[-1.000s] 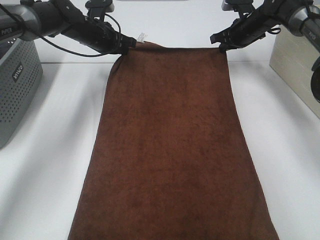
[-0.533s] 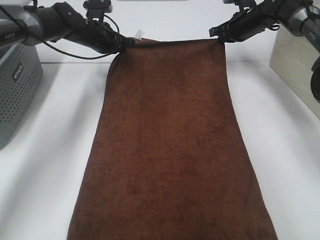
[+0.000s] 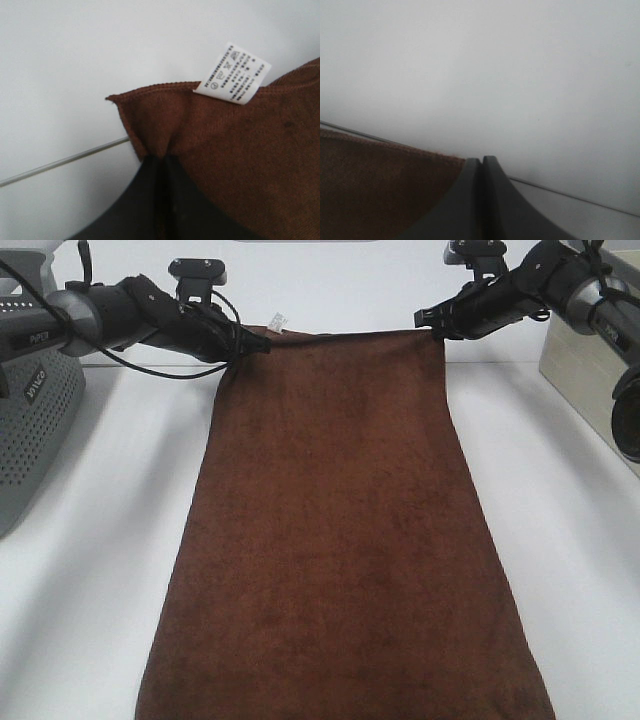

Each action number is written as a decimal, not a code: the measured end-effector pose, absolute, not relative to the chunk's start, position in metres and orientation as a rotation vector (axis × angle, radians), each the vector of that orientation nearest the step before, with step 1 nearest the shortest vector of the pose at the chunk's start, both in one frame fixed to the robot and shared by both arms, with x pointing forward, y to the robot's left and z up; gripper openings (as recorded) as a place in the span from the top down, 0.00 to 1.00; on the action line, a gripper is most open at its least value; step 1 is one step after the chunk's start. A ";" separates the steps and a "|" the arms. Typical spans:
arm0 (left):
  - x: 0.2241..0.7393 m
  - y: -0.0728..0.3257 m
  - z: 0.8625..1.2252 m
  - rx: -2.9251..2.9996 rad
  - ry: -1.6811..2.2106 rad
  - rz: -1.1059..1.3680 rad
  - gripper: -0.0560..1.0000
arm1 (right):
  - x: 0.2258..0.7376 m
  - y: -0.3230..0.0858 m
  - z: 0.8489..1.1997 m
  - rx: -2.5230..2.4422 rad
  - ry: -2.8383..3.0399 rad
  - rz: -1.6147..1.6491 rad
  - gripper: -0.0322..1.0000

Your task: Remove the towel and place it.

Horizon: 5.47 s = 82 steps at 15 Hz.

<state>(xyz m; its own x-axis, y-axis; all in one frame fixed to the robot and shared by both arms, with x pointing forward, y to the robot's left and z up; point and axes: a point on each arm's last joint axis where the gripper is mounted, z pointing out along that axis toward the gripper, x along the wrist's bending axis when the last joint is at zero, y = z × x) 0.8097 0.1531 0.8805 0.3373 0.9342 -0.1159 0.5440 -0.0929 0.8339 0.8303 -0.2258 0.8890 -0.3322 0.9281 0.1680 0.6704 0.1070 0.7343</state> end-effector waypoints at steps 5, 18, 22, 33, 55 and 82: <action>0.813 0.152 0.875 1.718 1.305 0.661 0.95 | 0.832 -0.227 0.867 1.587 2.042 1.059 0.96; 0.816 0.149 0.850 1.662 1.309 0.754 0.83 | 0.837 -0.226 0.866 1.611 1.939 1.153 0.95; 0.818 0.151 0.844 1.601 1.316 0.816 0.58 | 0.837 -0.226 0.858 1.622 1.937 1.150 0.70; 0.817 0.151 0.836 1.644 1.302 0.819 0.54 | 0.837 -0.242 0.851 1.683 1.941 1.143 0.29; 0.805 0.142 0.963 1.645 1.225 0.688 0.13 | 0.802 -0.239 0.987 1.686 2.145 1.051 0.20; 0.432 0.323 1.173 1.757 1.859 0.674 0.07 | 0.356 -0.282 1.172 1.822 1.990 0.749 0.20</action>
<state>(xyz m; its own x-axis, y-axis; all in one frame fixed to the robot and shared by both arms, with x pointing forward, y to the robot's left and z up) 0.4320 0.3226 1.1734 -0.0505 0.9986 -0.0166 0.7560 0.0491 0.6528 0.3555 -0.2819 1.1722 -0.1202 0.9877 0.1002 0.8086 0.0388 0.5870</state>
